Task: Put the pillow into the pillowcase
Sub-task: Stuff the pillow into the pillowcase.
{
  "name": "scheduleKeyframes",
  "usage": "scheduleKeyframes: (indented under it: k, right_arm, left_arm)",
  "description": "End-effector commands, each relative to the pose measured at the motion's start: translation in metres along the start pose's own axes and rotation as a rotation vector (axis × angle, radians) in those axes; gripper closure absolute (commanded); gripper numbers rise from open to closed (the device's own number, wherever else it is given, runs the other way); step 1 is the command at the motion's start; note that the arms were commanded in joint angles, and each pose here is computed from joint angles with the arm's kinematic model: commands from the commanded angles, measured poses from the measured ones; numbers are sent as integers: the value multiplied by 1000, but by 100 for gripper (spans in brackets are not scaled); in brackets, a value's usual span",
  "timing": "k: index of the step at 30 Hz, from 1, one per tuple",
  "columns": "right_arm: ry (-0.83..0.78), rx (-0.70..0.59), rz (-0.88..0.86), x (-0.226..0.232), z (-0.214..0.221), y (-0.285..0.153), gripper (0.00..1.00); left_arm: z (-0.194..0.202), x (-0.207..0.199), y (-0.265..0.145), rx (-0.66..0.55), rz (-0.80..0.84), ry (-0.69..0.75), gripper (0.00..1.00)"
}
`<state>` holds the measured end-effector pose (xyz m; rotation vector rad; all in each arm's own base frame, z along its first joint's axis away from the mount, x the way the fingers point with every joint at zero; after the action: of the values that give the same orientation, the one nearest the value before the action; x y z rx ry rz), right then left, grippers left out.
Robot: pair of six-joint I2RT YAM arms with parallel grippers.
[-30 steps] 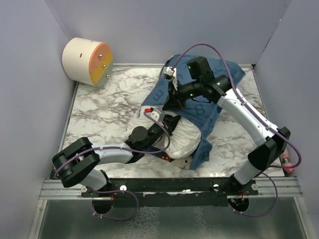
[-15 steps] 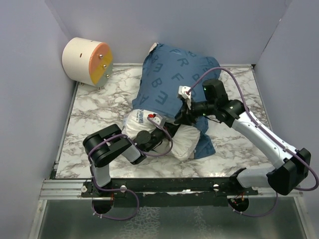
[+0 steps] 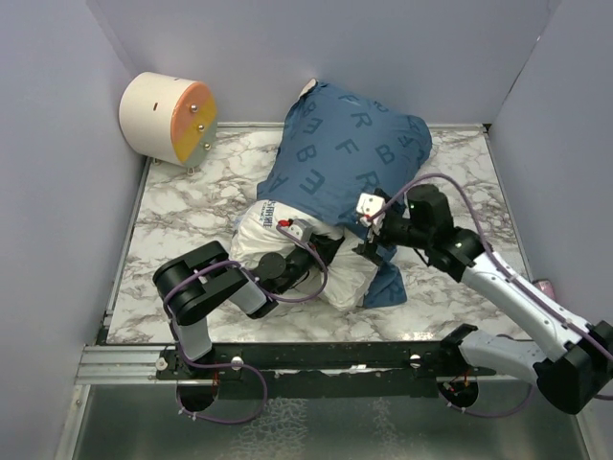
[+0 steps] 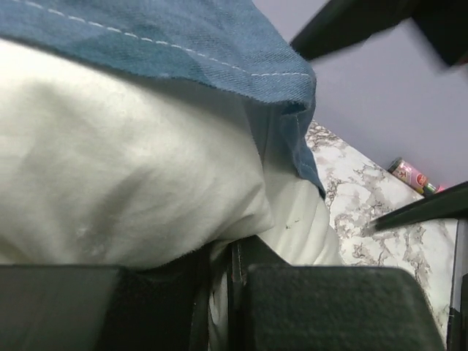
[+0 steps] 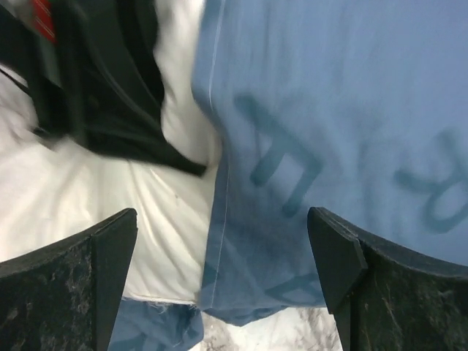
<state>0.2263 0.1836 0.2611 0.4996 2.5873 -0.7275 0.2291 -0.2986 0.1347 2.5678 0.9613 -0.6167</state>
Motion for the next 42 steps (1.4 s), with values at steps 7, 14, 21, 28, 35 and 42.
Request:
scheduleKeyframes:
  k: [7, 14, 21, 28, 35, 42]
  right_arm:
    - [-17, 210, 412, -39, 60, 24, 5]
    - [44, 78, 303, -35, 20, 12, 75]
    - [29, 180, 360, -45, 36, 15, 64]
    - [37, 258, 415, -54, 56, 17, 21]
    - [46, 69, -51, -8, 43, 38, 85]
    - [-19, -335, -371, 8, -56, -7, 99]
  left_arm:
    - [-7, -10, -5, -43, 39, -12, 100]
    - [-9, -12, -3, -30, 41, 7, 100]
    - [-13, -15, -4, -32, 46, 9, 100]
    - [-12, -16, -4, -21, 55, 9, 100]
    - [-12, -19, 6, -13, 72, 28, 100]
    - [-34, -20, 37, -9, 112, 122, 100]
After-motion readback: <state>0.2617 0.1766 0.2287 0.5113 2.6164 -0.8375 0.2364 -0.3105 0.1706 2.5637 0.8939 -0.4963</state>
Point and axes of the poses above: each gripper's point midway between its finger pads, its own y axis out along the fingers, its own x axis along the line the jaws close on, z = x × y, the point moved 6 cm from there along -y, back along the fingers, and after that the axes turned 9 degrees about -y, right-handed, at the moved point
